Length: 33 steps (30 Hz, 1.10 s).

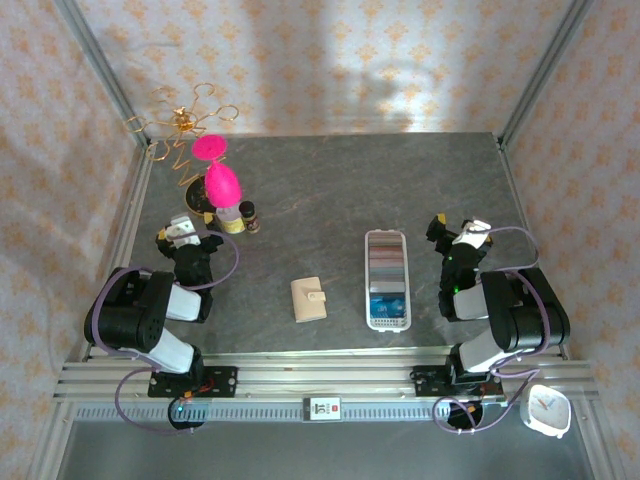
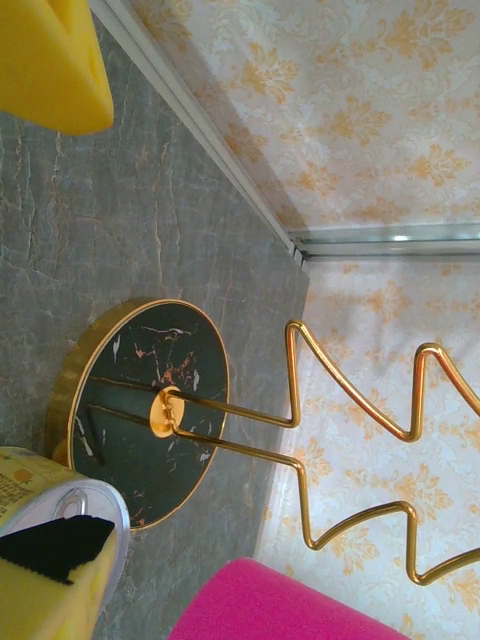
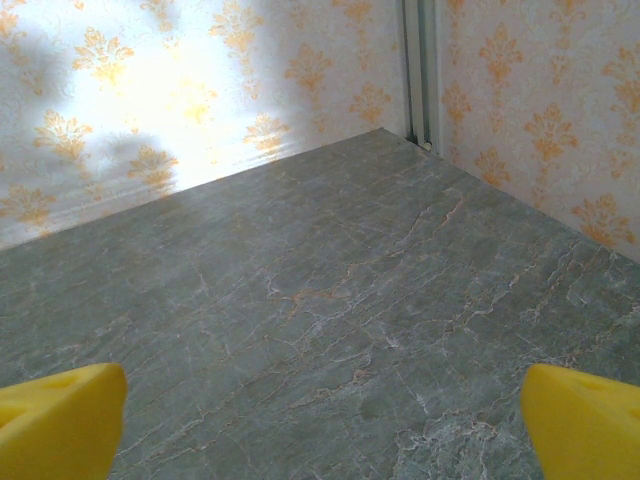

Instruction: Put the credit cards into the card holder

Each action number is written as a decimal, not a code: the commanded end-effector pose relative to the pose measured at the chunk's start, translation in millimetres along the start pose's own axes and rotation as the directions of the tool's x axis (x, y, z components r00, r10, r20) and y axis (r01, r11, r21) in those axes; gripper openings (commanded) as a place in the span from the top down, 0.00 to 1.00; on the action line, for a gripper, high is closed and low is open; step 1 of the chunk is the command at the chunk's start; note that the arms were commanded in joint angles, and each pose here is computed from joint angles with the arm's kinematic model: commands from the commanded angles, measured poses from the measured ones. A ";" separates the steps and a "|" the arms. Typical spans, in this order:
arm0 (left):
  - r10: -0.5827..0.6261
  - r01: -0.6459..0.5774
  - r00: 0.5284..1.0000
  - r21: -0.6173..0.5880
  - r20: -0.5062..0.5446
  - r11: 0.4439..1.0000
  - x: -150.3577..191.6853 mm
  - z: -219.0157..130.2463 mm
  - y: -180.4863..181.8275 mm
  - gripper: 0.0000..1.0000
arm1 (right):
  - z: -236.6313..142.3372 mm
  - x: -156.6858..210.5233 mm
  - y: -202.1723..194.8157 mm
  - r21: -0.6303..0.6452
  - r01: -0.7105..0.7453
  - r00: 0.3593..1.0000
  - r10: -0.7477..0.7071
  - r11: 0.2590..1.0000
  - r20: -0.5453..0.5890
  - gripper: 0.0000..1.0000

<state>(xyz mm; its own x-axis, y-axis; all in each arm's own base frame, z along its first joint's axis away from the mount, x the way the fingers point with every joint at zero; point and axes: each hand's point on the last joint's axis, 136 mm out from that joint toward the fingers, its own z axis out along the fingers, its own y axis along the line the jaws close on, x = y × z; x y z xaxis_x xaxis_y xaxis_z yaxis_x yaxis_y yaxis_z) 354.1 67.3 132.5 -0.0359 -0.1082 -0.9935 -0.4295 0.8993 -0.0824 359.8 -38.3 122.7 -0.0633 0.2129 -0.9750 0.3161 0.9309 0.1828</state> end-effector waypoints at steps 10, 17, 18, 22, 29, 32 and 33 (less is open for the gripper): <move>-0.009 0.008 1.000 0.028 0.020 1.000 -4.6 -0.8 -5.2 0.01 | 3.1 -5.4 1.0 0.002 0.010 1.000 -0.010 1.000 0.015 0.00; -0.010 0.009 1.000 0.028 0.021 1.000 -4.8 -0.9 -5.3 0.01 | 3.4 -4.7 3.5 -0.007 0.018 1.000 -0.018 1.000 0.011 0.00; -0.010 0.009 1.000 0.029 0.020 1.000 -4.5 -0.8 -5.5 0.01 | 3.7 -4.9 3.7 -0.007 0.018 1.000 -0.018 1.000 0.011 0.00; -0.009 0.009 1.000 0.030 0.019 1.000 -4.4 -0.9 -5.7 0.01 | 3.5 -4.1 3.3 -0.005 0.018 1.000 -0.018 1.000 0.009 0.00; -0.010 0.009 1.000 0.030 0.021 1.000 -4.8 -0.9 -5.8 0.01 | 5.8 -3.4 4.0 -0.004 0.020 1.000 -0.020 1.000 0.003 0.00; -0.010 0.009 1.000 0.029 0.021 1.000 -4.9 -0.9 -5.4 0.01 | 2.4 -4.4 3.3 -0.007 0.020 1.000 -0.020 1.000 0.012 0.00; -0.009 0.008 1.000 0.028 0.020 1.000 -4.4 -0.8 -5.3 0.01 | 2.7 -5.4 4.1 -0.005 0.023 1.000 -0.023 1.000 0.016 0.00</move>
<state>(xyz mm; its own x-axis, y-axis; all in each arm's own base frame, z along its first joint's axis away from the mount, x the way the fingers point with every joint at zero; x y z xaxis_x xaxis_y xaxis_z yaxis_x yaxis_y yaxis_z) 354.3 66.7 132.5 -0.0363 -0.1084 -0.9934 -0.4264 0.9007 -0.0827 361.3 -38.1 122.5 -0.0704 0.2041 -0.9764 0.3159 0.9330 0.1723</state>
